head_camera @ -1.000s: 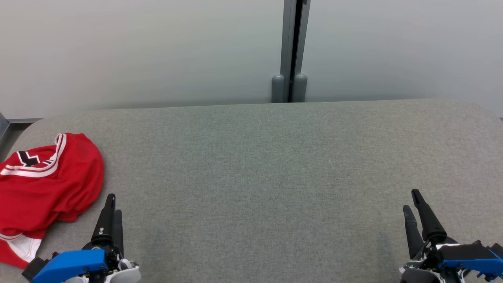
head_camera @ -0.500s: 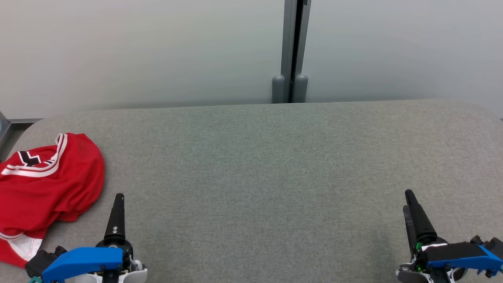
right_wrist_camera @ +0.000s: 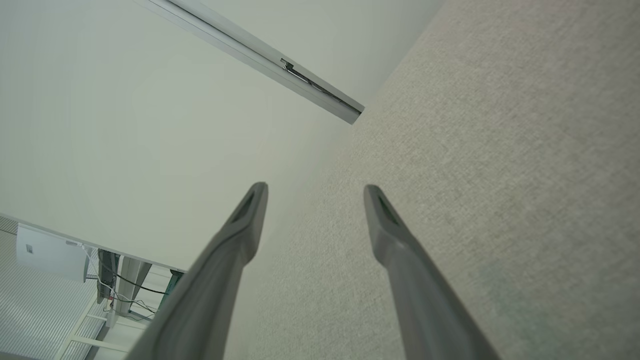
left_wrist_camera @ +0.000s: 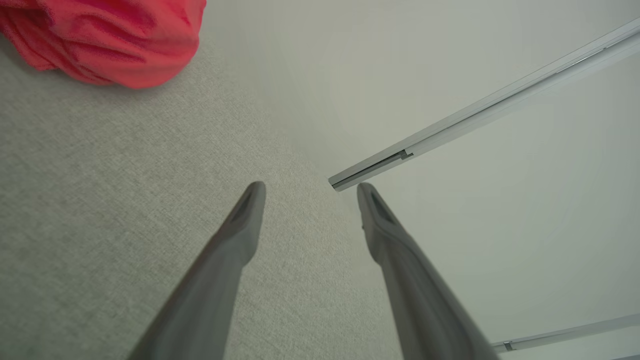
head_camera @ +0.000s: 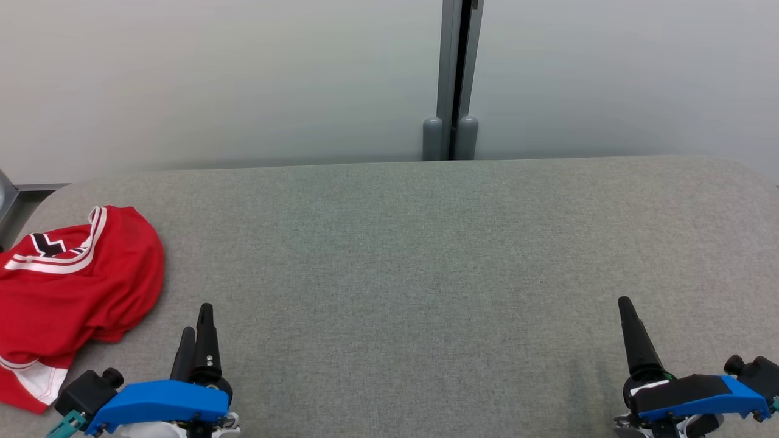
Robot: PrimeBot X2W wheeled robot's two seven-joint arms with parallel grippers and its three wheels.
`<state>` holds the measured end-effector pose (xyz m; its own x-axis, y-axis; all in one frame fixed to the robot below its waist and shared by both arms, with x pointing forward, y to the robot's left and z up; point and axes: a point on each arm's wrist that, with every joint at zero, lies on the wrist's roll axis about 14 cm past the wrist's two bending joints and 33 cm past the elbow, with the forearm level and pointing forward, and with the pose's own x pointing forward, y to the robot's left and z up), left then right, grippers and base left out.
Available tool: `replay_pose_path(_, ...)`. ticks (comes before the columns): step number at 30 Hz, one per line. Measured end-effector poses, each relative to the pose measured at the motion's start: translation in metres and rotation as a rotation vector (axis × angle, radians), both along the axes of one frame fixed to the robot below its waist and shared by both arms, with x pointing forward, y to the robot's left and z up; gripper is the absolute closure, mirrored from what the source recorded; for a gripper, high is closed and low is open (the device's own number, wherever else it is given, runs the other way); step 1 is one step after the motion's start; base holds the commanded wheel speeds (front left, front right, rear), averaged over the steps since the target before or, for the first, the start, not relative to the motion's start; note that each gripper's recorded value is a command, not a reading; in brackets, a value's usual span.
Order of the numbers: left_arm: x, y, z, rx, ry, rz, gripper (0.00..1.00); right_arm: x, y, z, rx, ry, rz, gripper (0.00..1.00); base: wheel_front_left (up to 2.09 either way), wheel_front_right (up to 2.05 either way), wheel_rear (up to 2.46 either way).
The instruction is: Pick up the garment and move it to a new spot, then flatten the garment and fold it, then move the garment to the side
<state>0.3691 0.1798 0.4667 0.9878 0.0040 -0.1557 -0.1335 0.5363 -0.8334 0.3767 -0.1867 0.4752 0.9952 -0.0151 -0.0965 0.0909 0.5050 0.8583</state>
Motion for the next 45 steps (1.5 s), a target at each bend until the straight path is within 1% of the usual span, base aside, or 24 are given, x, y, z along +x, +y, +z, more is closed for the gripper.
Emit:
replay_pose_path(4,-0.001,-0.003,-0.002,0.095,0.006,-0.019,0.00,-0.002,-0.003,-0.008,-0.071,0.026,0.000,0.00,0.00,0.00,0.00)
replay_pose_path(8,-0.002,-0.002,-0.003,0.160,0.007,-0.024,0.00,-0.002,-0.003,-0.010,-0.123,0.032,0.003,0.00,0.00,0.00,0.00)
replay_pose_path(9,-0.002,-0.002,-0.003,0.191,0.005,-0.030,0.00,-0.001,-0.003,-0.010,-0.149,0.029,0.007,0.00,0.00,0.00,0.00)
replay_pose_path(13,-0.002,-0.004,-0.004,0.248,0.004,-0.042,0.00,0.000,-0.003,-0.009,-0.196,0.023,0.011,0.00,0.00,0.00,0.00)
replay_pose_path(23,-0.003,-0.005,-0.002,0.369,-0.012,-0.057,0.00,0.000,0.000,-0.010,-0.318,0.018,0.028,0.00,0.00,0.00,0.00)
replay_pose_path(24,-0.003,-0.006,-0.002,0.392,-0.016,-0.063,0.00,0.000,0.000,-0.010,-0.347,0.014,0.031,0.00,0.00,0.00,0.00)
replay_pose_path(45,-0.007,-0.013,-0.006,0.597,-0.036,-0.103,0.00,0.002,0.008,0.001,-0.594,-0.045,0.077,0.00,0.00,0.00,0.00)
